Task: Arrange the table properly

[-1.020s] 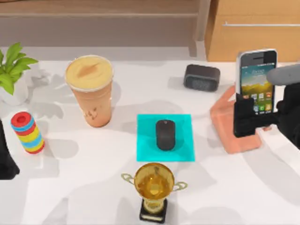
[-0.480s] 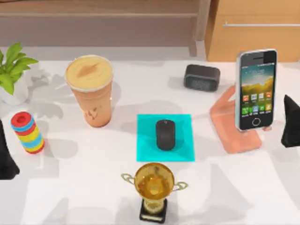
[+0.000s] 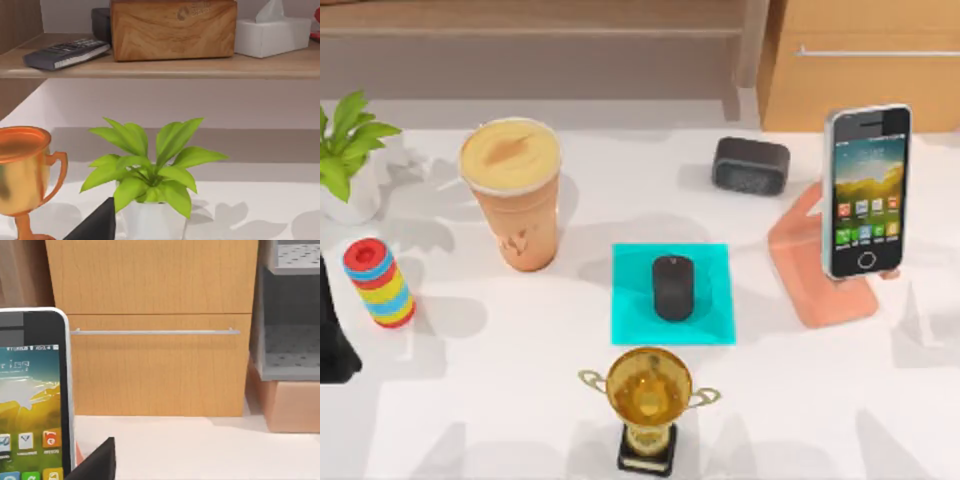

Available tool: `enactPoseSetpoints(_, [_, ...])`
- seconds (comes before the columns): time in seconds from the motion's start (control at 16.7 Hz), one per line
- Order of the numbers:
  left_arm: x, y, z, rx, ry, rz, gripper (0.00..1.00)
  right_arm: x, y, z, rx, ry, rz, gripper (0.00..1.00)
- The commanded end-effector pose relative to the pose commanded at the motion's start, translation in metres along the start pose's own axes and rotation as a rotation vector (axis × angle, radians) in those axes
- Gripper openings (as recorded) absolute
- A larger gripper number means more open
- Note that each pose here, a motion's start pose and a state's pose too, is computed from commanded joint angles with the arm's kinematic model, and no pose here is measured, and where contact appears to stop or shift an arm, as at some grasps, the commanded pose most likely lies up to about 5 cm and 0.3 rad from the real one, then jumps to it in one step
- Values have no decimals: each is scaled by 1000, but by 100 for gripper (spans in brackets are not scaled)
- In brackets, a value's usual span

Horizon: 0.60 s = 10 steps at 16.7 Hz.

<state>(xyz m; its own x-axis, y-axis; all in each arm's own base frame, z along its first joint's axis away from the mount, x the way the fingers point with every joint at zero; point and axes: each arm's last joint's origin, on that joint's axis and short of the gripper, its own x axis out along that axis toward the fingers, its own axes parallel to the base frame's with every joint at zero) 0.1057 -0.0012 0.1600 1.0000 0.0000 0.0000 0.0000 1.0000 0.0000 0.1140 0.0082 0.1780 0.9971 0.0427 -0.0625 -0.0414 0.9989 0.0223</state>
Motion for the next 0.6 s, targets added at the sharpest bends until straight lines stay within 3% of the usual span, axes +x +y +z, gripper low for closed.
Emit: enactPoseSetpoints(0.6, [0, 0, 0, 0, 0, 0, 100, -8, -9, -18, -21, -63, -42, 100])
